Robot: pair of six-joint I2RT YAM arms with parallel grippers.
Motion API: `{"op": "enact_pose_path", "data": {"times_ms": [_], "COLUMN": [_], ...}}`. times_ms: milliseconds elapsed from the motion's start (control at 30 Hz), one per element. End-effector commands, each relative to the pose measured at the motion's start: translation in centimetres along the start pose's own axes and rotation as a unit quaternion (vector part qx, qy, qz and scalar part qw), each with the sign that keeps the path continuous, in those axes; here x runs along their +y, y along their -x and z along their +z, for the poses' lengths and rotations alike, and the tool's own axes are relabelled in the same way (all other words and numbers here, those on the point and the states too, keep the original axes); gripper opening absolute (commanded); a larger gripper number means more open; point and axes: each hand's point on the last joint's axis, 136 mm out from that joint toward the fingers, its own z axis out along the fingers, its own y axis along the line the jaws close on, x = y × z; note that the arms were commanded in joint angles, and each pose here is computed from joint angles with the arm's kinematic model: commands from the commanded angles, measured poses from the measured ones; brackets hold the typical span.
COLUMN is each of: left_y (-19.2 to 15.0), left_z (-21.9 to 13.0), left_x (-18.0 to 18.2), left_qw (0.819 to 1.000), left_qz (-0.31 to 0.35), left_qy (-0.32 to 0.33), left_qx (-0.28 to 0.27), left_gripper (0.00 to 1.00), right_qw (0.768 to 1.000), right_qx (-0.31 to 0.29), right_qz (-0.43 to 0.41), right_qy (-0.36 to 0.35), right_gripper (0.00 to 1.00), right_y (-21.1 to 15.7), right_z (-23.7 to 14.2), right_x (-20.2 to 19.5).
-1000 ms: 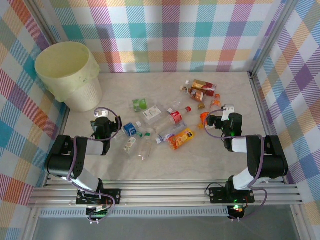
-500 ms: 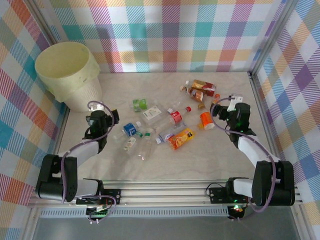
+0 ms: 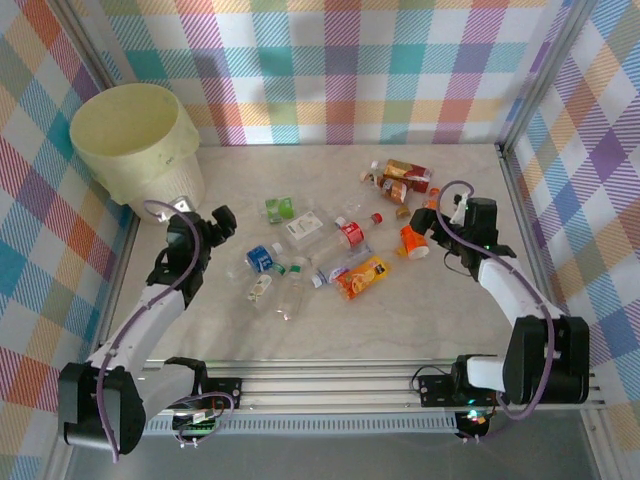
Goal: Put the plastic bottles in the bin
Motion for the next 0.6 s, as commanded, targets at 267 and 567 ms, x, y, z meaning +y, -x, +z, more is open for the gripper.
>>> {"op": "enact_pose_path", "data": {"times_ms": [267, 567], "left_y": [-2.3, -2.4], "left_z": [-1.7, -1.5], "left_x": [0.3, -0.4], "left_qw": [0.998, 0.997], "left_qz": [-0.037, -0.046], "left_qy": [-0.015, -0.031], "left_qx": [0.044, 0.049], "left_gripper": [1.0, 1.0], "right_qw": [0.991, 0.981], "right_qx": [0.102, 0.119], "right_qz": [-0.032, -0.069], "right_qy": [-0.08, -0.138], "right_gripper": [0.98, 0.82], "right_y": [-2.3, -3.2], "right_z": [3.0, 4.7], "right_x": [0.0, -1.8]}}
